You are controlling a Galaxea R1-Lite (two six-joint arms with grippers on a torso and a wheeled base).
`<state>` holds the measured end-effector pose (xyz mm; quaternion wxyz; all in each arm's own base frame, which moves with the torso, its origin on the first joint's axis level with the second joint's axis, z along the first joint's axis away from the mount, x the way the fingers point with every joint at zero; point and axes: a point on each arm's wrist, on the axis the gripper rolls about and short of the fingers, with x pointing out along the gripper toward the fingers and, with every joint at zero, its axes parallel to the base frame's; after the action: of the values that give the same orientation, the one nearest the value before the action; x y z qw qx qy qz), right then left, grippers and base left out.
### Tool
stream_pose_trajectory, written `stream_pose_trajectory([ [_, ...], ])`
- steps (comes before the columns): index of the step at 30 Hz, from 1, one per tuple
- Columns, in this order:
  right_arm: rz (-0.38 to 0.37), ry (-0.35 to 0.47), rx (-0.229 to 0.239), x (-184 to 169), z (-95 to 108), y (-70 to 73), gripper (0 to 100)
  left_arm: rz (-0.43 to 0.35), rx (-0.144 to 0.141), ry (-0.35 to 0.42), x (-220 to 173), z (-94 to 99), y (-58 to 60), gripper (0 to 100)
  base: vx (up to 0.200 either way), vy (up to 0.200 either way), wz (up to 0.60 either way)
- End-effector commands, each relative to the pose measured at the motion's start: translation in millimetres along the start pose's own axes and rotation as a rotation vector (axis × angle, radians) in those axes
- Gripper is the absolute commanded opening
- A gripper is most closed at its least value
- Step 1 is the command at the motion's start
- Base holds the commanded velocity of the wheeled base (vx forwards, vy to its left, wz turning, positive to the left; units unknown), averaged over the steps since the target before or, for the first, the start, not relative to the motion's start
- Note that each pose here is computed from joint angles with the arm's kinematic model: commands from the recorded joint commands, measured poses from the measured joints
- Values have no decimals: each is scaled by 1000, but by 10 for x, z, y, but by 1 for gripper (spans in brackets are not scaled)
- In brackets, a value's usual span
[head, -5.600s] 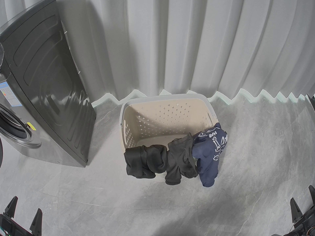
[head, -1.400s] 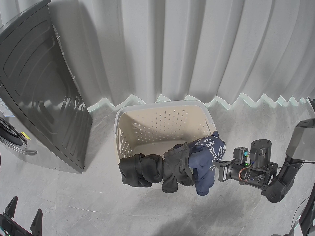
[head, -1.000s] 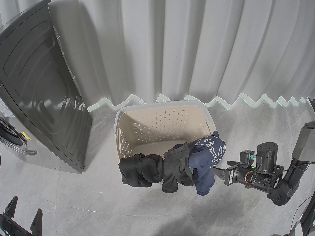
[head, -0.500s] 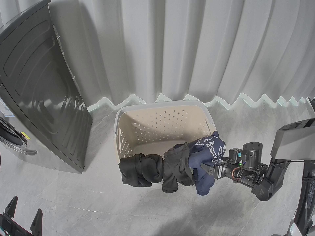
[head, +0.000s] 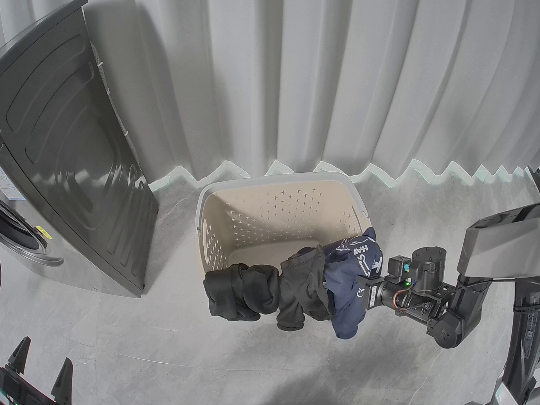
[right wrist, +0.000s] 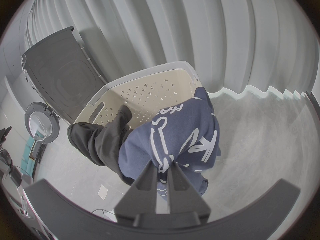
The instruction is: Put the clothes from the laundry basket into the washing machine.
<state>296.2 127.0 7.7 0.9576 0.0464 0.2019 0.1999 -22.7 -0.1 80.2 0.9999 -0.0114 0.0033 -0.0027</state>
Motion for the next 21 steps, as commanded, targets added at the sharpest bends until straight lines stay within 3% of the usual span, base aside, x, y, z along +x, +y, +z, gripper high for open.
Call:
stream_pose_trajectory([
  [1,25,-11,-9,-175,73,91,0,1,0,-2,-2,-44,1,100,0,0,0],
  [5,47,-26,-16,-383,137,188,0,-1,-2,-2,-2,-44,1,100,0,0,0],
  [12,67,-161,-27,-754,446,278,0,-1,-2,-2,-2,-44,1,100,0,0,0],
  [14,94,-234,-30,-854,606,337,0,-1,0,-2,-2,-44,1,100,0,0,0],
  [21,153,-329,-38,-996,799,493,0,-1,-2,-2,-2,-44,1,100,0,0,0],
])
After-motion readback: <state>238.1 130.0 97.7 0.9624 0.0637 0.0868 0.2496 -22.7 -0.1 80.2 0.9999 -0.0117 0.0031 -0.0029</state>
